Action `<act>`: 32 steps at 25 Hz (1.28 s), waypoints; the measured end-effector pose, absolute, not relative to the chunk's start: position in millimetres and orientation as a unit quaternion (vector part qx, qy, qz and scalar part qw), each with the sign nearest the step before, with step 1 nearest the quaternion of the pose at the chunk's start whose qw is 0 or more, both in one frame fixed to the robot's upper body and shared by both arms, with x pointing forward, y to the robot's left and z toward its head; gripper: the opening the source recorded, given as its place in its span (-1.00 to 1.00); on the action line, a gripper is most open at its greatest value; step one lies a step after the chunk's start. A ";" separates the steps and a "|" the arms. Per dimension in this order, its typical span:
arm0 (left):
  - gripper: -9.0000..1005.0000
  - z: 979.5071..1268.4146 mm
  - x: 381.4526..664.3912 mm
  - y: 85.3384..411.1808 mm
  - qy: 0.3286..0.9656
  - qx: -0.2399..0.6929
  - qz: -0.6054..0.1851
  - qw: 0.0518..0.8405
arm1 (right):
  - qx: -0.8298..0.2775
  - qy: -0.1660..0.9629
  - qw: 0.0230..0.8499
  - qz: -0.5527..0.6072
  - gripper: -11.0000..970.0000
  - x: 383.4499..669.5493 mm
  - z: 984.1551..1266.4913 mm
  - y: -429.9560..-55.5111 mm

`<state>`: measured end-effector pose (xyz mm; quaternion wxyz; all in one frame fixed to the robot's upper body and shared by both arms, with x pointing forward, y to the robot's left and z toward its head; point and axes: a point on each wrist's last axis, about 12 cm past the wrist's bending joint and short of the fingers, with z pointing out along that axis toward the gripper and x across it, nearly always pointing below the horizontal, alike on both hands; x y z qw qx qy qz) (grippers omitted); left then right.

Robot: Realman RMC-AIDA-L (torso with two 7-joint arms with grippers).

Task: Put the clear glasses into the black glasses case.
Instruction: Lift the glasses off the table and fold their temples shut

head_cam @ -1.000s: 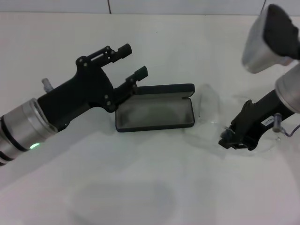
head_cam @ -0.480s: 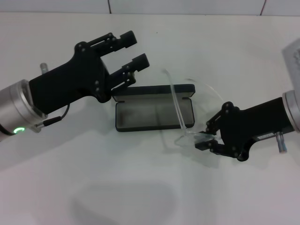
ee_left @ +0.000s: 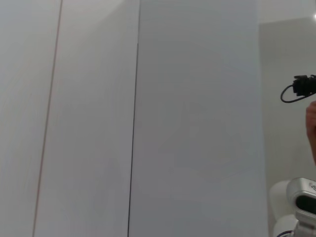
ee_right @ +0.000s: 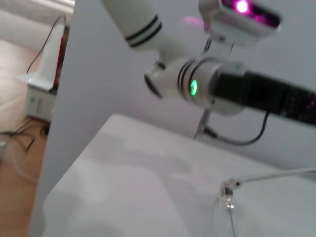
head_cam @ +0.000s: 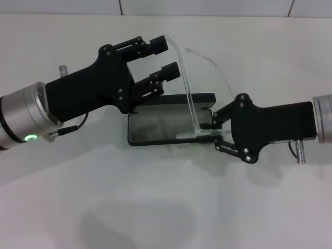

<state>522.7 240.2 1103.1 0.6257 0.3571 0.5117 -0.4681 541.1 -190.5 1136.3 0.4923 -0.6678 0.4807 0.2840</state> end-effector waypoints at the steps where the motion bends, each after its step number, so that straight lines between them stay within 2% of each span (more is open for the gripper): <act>1: 0.07 1102.7 522.2 239.4 0.511 0.358 -0.469 0.625 | -0.665 0.478 0.497 0.286 -0.73 542.6 1135.7 -189.5; 18: 0.05 1110.9 521.7 215.7 0.465 0.408 -0.492 0.612 | -0.655 0.476 0.505 0.299 -0.73 550.8 1135.9 -183.0; 32: 0.05 1114.0 542.1 202.9 0.518 0.386 -0.510 0.568 | -0.667 0.416 0.542 0.297 -0.73 533.4 1145.7 -209.0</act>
